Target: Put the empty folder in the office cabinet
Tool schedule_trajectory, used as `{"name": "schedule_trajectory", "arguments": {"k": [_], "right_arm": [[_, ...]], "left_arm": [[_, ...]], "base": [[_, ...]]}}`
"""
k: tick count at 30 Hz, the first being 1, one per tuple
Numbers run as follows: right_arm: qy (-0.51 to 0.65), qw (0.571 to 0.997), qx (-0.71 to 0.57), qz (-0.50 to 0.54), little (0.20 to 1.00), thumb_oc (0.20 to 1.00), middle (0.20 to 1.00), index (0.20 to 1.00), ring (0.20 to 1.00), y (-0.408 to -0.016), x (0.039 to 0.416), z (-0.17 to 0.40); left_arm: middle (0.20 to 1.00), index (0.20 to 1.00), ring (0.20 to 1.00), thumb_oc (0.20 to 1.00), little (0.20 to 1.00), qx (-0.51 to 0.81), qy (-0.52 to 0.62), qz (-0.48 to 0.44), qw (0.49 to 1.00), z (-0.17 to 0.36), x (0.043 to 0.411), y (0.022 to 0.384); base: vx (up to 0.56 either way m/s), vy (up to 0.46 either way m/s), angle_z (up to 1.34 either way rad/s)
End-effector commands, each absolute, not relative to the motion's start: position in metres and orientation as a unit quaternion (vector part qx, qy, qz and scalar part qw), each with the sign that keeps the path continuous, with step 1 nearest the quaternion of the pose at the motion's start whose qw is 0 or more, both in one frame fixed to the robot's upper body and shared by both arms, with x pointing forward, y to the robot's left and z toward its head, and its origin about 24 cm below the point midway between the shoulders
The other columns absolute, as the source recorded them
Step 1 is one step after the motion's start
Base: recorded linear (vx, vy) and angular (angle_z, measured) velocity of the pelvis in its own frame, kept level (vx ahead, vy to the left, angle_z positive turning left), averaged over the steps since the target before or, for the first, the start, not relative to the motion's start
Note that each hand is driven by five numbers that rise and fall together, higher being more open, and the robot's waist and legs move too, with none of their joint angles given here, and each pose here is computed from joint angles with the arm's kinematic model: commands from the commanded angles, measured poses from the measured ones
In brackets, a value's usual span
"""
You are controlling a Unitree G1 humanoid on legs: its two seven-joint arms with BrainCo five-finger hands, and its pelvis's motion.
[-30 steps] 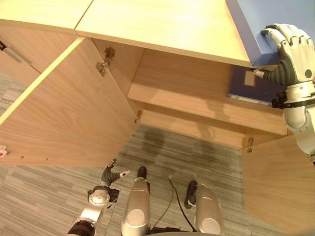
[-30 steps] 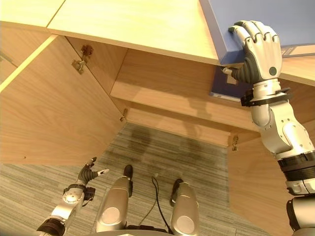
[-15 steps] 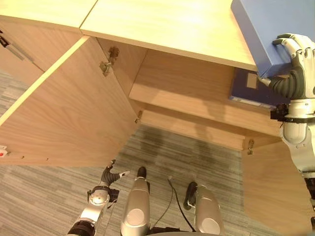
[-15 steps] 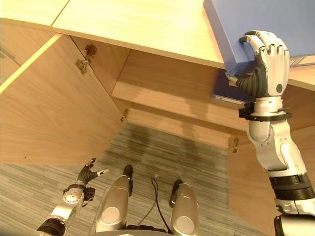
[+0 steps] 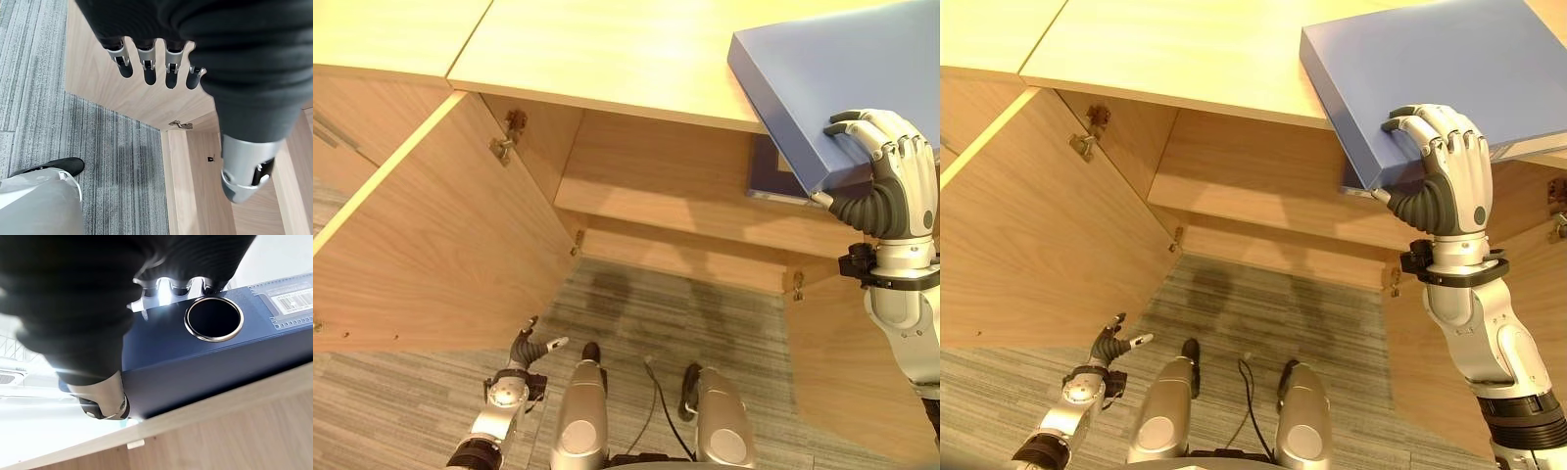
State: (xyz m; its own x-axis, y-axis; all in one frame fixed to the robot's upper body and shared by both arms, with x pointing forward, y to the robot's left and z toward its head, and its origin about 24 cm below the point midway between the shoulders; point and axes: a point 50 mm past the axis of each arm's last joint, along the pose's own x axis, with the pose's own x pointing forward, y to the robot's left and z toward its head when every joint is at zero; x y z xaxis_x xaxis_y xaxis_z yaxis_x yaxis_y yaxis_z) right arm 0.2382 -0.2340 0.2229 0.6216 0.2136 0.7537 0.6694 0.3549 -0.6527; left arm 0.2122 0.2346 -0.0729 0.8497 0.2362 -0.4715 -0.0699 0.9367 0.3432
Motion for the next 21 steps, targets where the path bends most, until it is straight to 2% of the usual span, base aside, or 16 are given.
{"name": "schedule_trajectory", "arguments": {"k": [1, 5, 16, 21], "right_arm": [[-0.427, 0.712, -0.531, -0.171, 0.2, 0.2, 0.2, 0.2, 0.2, -0.236, 0.228, 0.235], [-0.453, 0.668, -0.549, -0.219, 0.2, 0.2, 0.2, 0.2, 0.2, -0.243, 0.222, 0.254], [-0.487, 0.666, -0.484, -0.291, 0.2, 0.2, 0.2, 0.2, 0.2, -0.254, 0.225, 0.282], [-0.506, 0.691, -0.425, -0.294, 0.2, 0.2, 0.2, 0.2, 0.2, -0.254, 0.23, 0.297]], "left_arm": [[1.0, 1.0, 1.0, 1.0, 1.0, 0.169, 0.245, 0.082, 0.951, -0.07, 0.209, 0.236], [1.0, 1.0, 1.0, 1.0, 1.0, 0.168, 0.249, 0.077, 0.951, -0.072, 0.207, 0.235], [1.0, 1.0, 1.0, 1.0, 1.0, 0.156, 0.261, 0.07, 0.95, -0.077, 0.195, 0.233], [1.0, 1.0, 1.0, 1.0, 1.0, 0.138, 0.274, 0.077, 0.949, -0.081, 0.188, 0.234]], "base": [[0.01, -0.026, -0.05], [0.05, -0.017, -0.02], [0.08, 0.007, -0.06], [0.08, 0.031, -0.21]]}}
